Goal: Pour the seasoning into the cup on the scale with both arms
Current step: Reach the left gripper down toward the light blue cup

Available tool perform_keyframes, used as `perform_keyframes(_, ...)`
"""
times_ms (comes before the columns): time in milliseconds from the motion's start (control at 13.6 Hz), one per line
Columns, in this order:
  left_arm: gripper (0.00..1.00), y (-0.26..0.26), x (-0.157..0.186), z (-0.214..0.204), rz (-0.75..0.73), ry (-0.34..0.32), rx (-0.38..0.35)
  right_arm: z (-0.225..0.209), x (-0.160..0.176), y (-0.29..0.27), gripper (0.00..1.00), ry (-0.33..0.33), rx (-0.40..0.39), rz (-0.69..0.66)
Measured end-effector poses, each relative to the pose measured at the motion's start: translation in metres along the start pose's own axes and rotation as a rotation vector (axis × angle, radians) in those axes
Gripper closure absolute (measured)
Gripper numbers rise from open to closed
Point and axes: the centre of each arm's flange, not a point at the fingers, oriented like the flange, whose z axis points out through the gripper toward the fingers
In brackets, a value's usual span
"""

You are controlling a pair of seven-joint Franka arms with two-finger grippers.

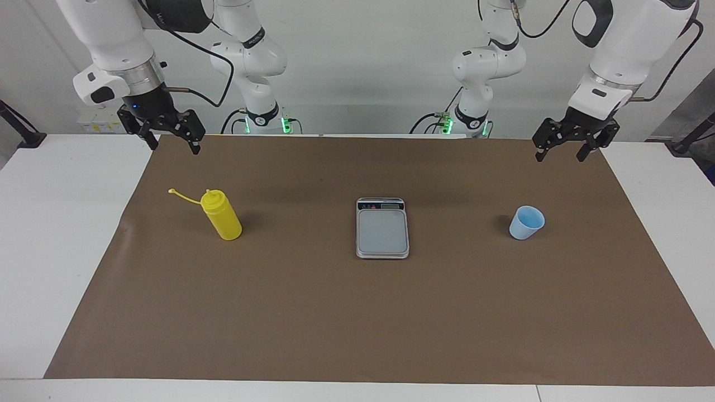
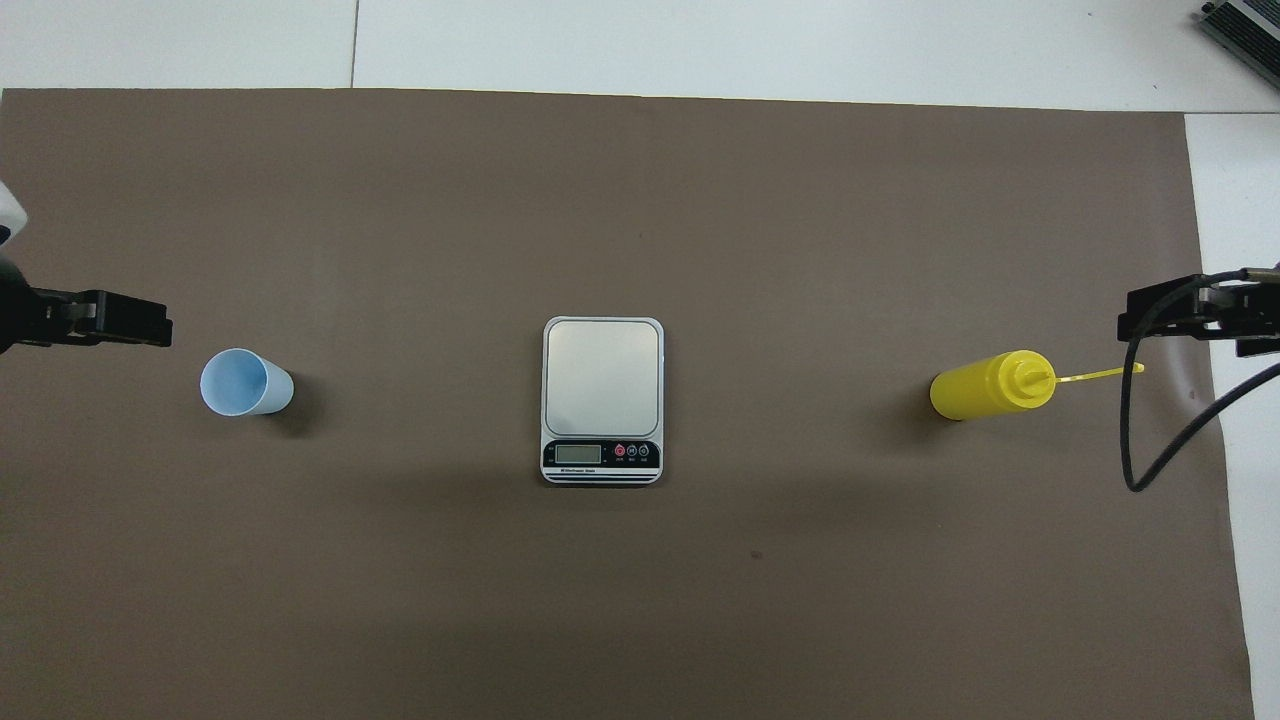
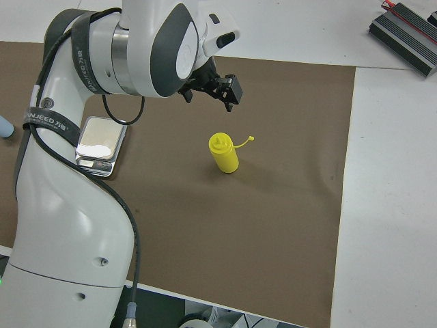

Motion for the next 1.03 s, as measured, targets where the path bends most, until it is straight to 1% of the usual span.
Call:
perform_keyframes(221, 0.00, 0.000, 0.000, 0.000, 0.001, 0.003, 0.006, 0.001, 0.000, 0.000, 0.00, -0.001, 0.000, 0.001)
perform_keyframes(368, 0.00, 0.000, 0.002, -0.002, 0.002, 0.020, 0.007, 0.001, 0.000, 0.000, 0.00, -0.003, 0.000, 0.002)
perform_keyframes(589, 0.00, -0.001, 0.004, 0.003, 0.001, 0.026, 0.007, 0.001, 0.000, 0.001, 0.00, -0.003, 0.000, 0.002)
perform_keyframes(810, 0.00, 0.000, 0.009, 0.026, 0.006, 0.001, 0.002, 0.001, 0.000, 0.001, 0.00, -0.003, 0.000, 0.002)
perform_keyframes(1030, 0.00, -0.004, 0.026, 0.067, 0.026, -0.015, -0.012, 0.000, -0.001, 0.001, 0.00, -0.001, 0.000, 0.002)
